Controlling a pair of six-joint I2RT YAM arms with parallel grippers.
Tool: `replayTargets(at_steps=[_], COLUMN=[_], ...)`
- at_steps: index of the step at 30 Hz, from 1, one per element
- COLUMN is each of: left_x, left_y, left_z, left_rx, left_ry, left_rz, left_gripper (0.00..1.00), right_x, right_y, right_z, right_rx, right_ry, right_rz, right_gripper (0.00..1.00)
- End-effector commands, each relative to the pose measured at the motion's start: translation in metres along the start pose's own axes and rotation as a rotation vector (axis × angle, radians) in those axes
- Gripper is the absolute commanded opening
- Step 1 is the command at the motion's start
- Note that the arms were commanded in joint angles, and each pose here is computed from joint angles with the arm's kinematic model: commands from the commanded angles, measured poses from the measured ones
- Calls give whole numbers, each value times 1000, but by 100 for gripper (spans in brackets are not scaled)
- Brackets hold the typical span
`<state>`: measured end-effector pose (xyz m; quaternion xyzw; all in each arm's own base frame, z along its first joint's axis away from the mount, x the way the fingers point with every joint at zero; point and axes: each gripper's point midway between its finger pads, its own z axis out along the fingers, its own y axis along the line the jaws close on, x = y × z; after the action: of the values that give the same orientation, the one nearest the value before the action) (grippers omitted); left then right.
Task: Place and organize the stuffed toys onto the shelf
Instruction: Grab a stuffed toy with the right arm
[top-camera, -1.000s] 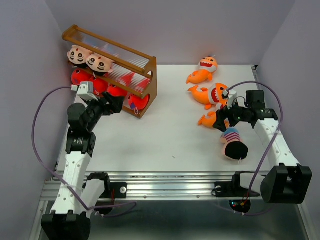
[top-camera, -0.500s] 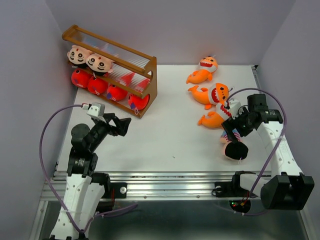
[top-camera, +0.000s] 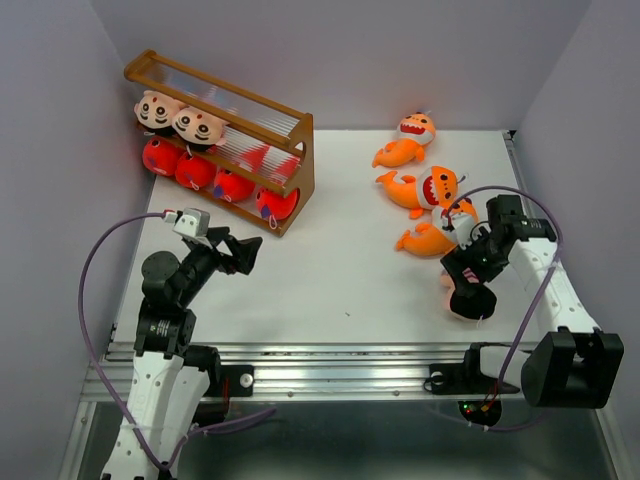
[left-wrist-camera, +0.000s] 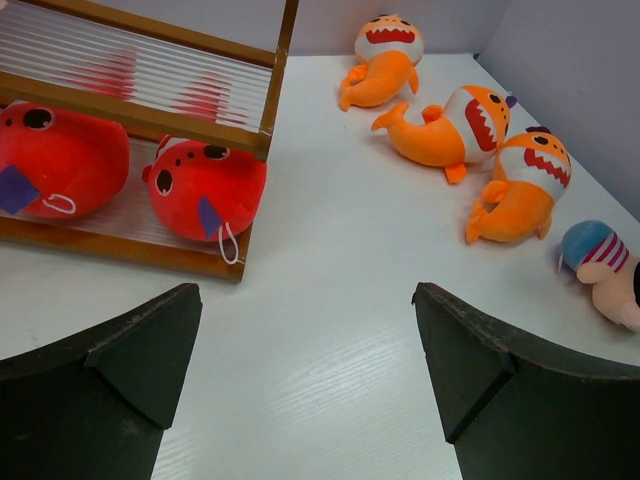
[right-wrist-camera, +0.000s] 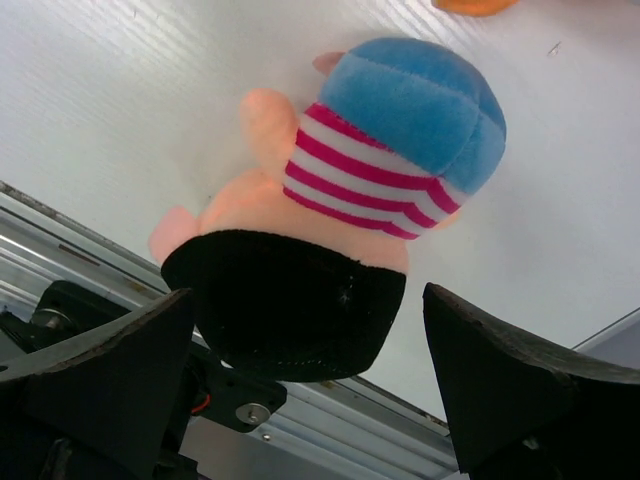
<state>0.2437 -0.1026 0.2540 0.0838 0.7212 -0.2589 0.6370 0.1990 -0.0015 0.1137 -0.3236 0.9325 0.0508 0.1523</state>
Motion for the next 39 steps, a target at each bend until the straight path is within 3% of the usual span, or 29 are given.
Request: replayTargets(at_steps=[1, 10, 16, 19, 22, 25, 28, 33, 37, 39], left_x=[-7, -3, -4, -4, -2, -1, 5, 15, 20, 27], left_y=[-3, 0, 0, -3, -5, -6, -9, -24, -38, -52], left_z=[1, 3, 2, 3, 4, 5, 7, 9, 11, 12], left_rx=[21, 11, 9, 24, 35, 41, 60, 148, 220, 284], left_ry=[-31, -16, -20, -20, -17, -27, -27, -4, 34, 65], left_rz=[33, 28, 30, 29, 20, 7, -2, -4, -37, -125], left_gripper=[99, 99, 99, 99, 99, 99, 99, 99, 99, 99], right_x=[-30, -40, -34, -28, -27, -30, -37, -50, -80, -100], right_y=[-20, -52, -66, -57, -42, -33, -18, 11, 22, 25], right_z=[-7, 26, 48, 60, 67, 63, 53, 32, 8, -7], right_rx=[63, 175, 228, 178, 97, 49, -38, -201, -269, -294], right_ry=[-91, -104, -85, -60, -65, -80, -104, -155, -287, -375], right_rz=[44, 227, 260, 265, 254, 218, 170, 108, 92, 103], right_gripper=[100, 99, 86, 68, 38, 15, 2, 1, 1, 1])
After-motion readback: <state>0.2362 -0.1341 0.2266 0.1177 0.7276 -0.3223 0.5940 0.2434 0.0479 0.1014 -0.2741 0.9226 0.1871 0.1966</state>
